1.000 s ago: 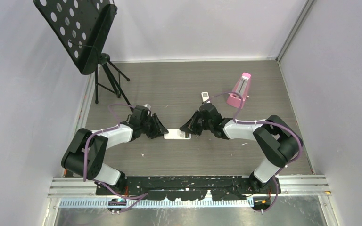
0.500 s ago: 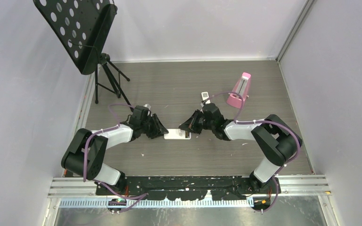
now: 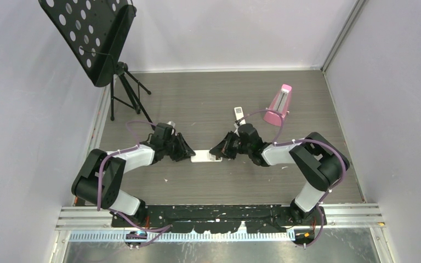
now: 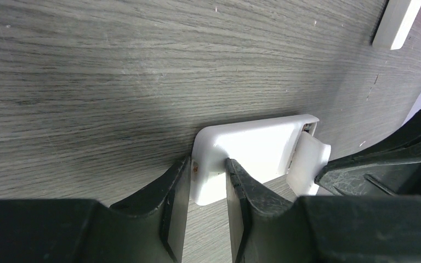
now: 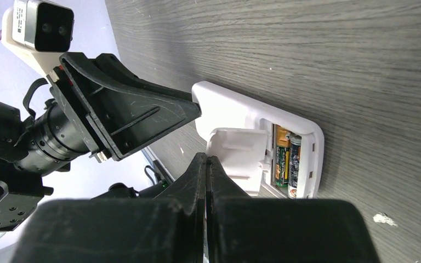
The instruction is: Load the batteries into the remote control
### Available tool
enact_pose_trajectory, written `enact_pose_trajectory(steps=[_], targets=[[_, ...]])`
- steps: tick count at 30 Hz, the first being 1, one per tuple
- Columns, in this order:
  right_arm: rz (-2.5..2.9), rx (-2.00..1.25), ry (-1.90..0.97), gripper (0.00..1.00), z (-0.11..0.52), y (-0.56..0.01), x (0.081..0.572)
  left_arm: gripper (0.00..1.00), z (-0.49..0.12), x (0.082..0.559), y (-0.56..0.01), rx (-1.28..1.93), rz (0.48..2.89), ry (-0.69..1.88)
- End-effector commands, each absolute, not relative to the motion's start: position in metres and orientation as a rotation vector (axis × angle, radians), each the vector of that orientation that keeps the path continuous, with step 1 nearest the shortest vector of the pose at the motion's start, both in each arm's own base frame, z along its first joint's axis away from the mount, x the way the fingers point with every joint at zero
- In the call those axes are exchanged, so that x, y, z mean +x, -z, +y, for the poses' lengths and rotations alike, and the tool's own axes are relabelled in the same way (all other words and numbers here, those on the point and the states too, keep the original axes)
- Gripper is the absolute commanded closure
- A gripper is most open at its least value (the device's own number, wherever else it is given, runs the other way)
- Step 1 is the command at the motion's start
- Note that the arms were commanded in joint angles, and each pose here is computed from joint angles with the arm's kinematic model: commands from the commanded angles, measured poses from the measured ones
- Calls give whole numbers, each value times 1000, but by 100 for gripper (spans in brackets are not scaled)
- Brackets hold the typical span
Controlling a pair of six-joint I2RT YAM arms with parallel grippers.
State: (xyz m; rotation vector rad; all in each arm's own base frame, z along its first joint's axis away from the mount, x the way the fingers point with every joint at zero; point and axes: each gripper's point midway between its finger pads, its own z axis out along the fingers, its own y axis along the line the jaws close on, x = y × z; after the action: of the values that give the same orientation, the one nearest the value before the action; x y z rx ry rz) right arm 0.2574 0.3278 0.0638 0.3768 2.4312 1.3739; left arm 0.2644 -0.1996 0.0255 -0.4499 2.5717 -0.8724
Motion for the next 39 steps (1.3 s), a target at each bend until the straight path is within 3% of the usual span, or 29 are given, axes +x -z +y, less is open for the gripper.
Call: enact_pose_trajectory(steps=[1, 14, 39], targets=[[2379, 343, -1420, 100, 331, -69, 260, 68, -186, 242, 0, -478, 2688, 763], [2238, 297, -1567, 100, 330, -92, 267, 66, -182, 243, -5, -464, 2685, 728], [2230, 340, -1625, 99, 308, -69, 270, 58, -176, 246, -10, -478, 2671, 680]])
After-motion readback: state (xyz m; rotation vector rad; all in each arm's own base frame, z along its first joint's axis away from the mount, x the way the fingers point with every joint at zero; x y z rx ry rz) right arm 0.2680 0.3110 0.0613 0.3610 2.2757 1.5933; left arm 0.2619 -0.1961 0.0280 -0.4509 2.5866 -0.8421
